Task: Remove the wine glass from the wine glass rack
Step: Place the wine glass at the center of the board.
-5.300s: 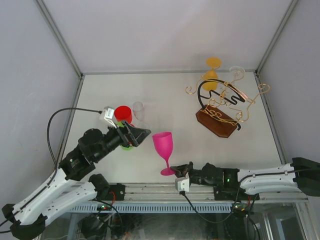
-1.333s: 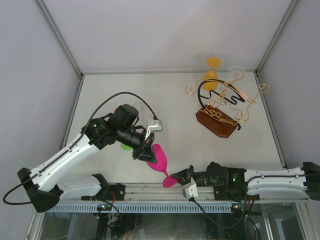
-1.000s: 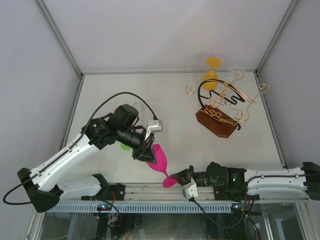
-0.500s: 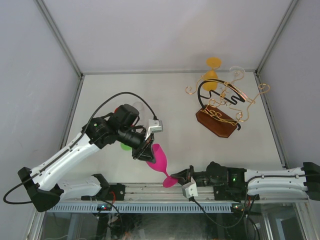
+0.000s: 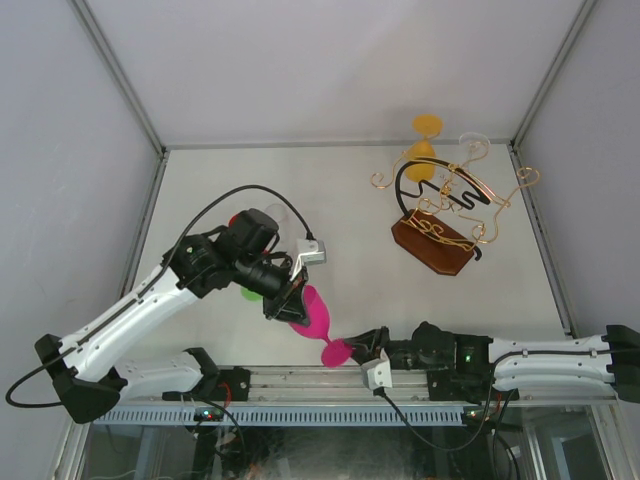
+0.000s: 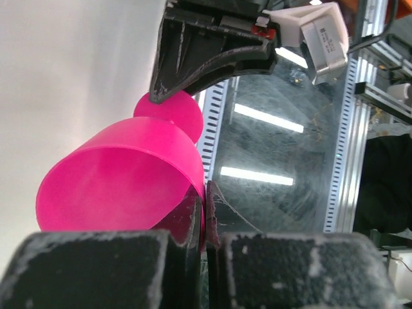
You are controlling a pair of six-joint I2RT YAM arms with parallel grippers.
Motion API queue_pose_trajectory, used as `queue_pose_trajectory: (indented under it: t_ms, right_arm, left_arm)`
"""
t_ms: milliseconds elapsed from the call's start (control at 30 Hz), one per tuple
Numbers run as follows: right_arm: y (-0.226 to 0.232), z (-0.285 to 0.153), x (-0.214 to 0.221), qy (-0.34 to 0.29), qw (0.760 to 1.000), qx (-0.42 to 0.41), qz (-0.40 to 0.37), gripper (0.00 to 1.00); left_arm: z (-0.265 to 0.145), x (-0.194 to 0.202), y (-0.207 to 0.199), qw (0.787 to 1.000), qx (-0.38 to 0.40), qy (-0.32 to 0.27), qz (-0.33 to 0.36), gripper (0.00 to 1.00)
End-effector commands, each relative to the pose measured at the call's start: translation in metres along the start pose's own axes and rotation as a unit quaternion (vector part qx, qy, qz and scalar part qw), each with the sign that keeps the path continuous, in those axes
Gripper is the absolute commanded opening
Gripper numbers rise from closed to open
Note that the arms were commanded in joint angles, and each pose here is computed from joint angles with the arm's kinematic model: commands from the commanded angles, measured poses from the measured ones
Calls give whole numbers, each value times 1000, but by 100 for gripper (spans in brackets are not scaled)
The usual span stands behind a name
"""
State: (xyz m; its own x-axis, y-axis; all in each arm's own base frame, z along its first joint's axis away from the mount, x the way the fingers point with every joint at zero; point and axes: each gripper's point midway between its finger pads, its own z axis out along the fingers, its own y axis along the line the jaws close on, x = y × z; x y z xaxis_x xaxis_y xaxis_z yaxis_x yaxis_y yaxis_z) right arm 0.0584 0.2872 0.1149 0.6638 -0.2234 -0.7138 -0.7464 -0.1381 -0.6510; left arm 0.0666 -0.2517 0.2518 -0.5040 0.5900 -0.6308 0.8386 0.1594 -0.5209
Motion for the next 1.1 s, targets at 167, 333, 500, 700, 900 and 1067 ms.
queue_pose_trajectory:
  t_ms: [167,333,500,700,900,1067]
  right_arm:
    - [-26,-4,-6,8,998,51,24,50]
    - [-40,-8,-7,8,996,87,25,53]
    - [-60,-19,-10,6,989,149,16,54]
    - [-66,-33,-34,-54,984,168,14,55]
    - [-74,-55,-65,-135,972,193,12,56]
    - [-79,-64,-71,-155,965,210,12,58]
  left_arm:
    - [-44,-9,56,970,-238,12,-36,0]
    - [-42,-15,79,956,-288,-1,-54,0]
    - [-26,-24,97,946,-312,-11,-92,0]
    - [-12,-29,129,920,-374,1,-116,0]
    - [-4,-36,148,905,-404,-12,-137,0]
    - [0,-41,156,900,-413,-14,-142,0]
